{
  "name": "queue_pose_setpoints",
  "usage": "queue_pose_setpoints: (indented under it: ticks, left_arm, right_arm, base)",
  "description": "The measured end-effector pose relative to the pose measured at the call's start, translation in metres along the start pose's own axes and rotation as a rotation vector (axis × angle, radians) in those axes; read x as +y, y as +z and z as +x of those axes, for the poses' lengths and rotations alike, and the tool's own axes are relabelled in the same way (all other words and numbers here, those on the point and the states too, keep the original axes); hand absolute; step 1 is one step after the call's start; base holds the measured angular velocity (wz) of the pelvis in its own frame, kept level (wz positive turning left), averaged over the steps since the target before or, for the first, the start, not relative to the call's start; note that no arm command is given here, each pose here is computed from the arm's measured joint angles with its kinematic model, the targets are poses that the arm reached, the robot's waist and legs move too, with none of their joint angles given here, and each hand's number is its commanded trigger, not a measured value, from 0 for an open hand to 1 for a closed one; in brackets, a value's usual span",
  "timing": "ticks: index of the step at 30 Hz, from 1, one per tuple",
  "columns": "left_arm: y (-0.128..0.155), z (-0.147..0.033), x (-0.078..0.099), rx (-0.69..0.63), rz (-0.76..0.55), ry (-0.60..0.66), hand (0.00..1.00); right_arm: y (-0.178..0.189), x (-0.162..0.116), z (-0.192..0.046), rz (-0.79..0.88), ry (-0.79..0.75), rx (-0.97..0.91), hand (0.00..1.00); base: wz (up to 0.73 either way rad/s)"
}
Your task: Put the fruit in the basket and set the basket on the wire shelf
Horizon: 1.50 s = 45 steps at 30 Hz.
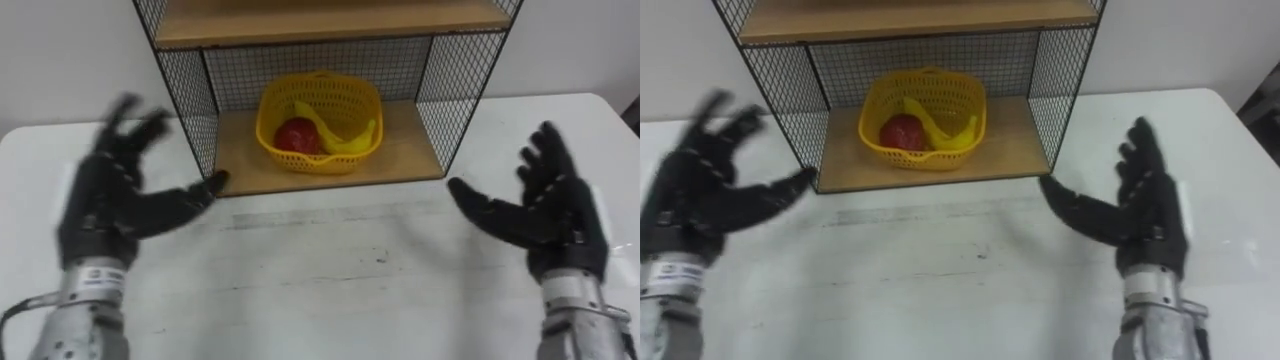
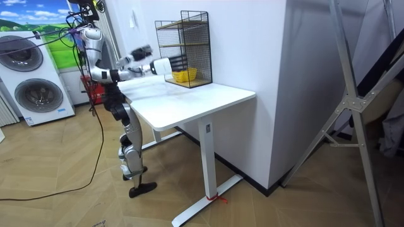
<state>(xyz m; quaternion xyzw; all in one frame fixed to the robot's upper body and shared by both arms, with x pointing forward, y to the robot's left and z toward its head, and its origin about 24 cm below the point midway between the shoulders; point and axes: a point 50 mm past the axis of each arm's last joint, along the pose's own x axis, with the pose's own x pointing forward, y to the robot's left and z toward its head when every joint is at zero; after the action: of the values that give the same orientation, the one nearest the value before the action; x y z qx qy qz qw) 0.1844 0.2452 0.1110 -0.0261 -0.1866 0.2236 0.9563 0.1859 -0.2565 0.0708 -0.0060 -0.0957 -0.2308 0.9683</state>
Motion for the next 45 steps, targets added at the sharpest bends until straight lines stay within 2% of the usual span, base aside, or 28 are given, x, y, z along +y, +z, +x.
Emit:
queue_pose_setpoints:
  ticks: [2, 3, 5, 8, 12, 14, 17, 21, 23, 24, 26, 27, 29, 30, 32, 33, 35, 36, 38, 41, 45]
  left_arm:
    - [0.037, 0.007, 0.028, -0.220, 0.041, 0.193, 0.00]
    - [0.044, 0.006, 0.035, -0.264, 0.047, 0.240, 0.00]
    - [0.065, 0.002, 0.062, -0.388, 0.086, 0.440, 0.00]
    - [0.086, -0.004, 0.086, -0.513, 0.139, 0.629, 0.00]
    - [0.116, -0.005, 0.115, -0.684, 0.198, 0.819, 0.00]
    - [0.134, -0.011, 0.128, -0.776, 0.222, 0.927, 0.00]
    - [0.150, -0.016, 0.144, -0.862, 0.239, 1.035, 0.00]
    - [0.153, -0.027, 0.175, -0.834, 0.230, 1.226, 0.00]
    - [0.141, -0.037, 0.199, -0.730, 0.259, 1.351, 0.00]
    - [0.137, -0.039, 0.204, -0.691, 0.259, 1.379, 0.00]
    - [0.115, -0.051, 0.229, -0.520, 0.261, 1.492, 0.00]
    - [0.108, -0.055, 0.235, -0.463, 0.259, 1.523, 0.00]
    - [0.067, -0.074, 0.252, -0.200, 0.241, 1.609, 0.00]
    - [0.054, -0.080, 0.256, -0.124, 0.239, 1.628, 0.00]
    - [0.001, -0.113, 0.264, 0.190, 0.219, 1.710, 0.00]
    - [-0.012, -0.124, 0.264, 0.271, 0.222, 1.727, 0.00]
    - [-0.053, -0.170, 0.257, 0.550, 0.235, 1.775, 0.00]
    - [-0.060, -0.181, 0.254, 0.599, 0.231, 1.785, 0.00]
    - [-0.078, -0.215, 0.244, 0.744, 0.224, 1.810, 0.00]
    - [-0.090, -0.234, 0.236, 0.840, 0.210, 1.793, 0.00]
    - [-0.100, -0.248, 0.228, 0.962, 0.262, 1.691, 0.00]
  right_arm:
    - [0.032, -0.030, 0.008, -0.045, -0.173, -0.170, 0.00]
    - [0.039, -0.038, 0.009, -0.057, -0.217, -0.210, 0.00]
    - [0.065, -0.064, 0.009, -0.101, -0.401, -0.345, 0.00]
    - [0.094, -0.087, 0.005, -0.121, -0.590, -0.503, 0.00]
    - [0.126, -0.112, 0.002, -0.190, -0.754, -0.662, 0.00]
    - [0.149, -0.131, -0.002, -0.219, -0.860, -0.766, 0.00]
    - [0.169, -0.152, -0.011, -0.217, -0.987, -0.856, 0.00]
    - [0.167, -0.190, -0.026, -0.163, -1.199, -0.805, 0.00]
    - [0.156, -0.210, -0.036, -0.135, -1.330, -0.720, 0.00]
    - [0.152, -0.215, -0.038, -0.118, -1.360, -0.692, 0.00]
    - [0.128, -0.236, -0.044, -0.071, -1.471, -0.532, 0.00]
    - [0.120, -0.241, -0.047, -0.059, -1.500, -0.482, 0.00]
    - [0.079, -0.259, -0.068, -0.031, -1.616, -0.244, 0.00]
    - [0.065, -0.262, -0.075, -0.026, -1.644, -0.172, 0.00]
    - [0.003, -0.263, -0.106, 0.002, -1.718, 0.154, 0.00]
    - [-0.012, -0.262, -0.116, 0.014, -1.737, 0.237, 0.00]
    - [-0.064, -0.248, -0.158, 0.020, -1.798, 0.535, 0.00]
    - [-0.073, -0.243, -0.168, 0.031, -1.815, 0.590, 0.00]
    - [-0.098, -0.225, -0.204, 0.018, -1.865, 0.772, 0.00]
    - [-0.115, -0.210, -0.231, -0.020, -1.866, 0.926, 0.00]
    - [-0.127, -0.199, -0.236, -0.062, -1.785, 1.025, 0.00]
  base:
    - [0.02]
    - [0.07]
    - [0.09]
    - [0.05]
    - [0.00]
    - [-0.02]
    - [0.00]
    - [0.05]
    - [0.00]
    - [0.00]
    - [0.06]
    - [0.06]
    - [0.11]
    - [0.14]
    - [0.12]
    - [0.14]
    - [0.03]
    - [0.00]
    - [0.00]
    - [0.01]
    - [-0.06]
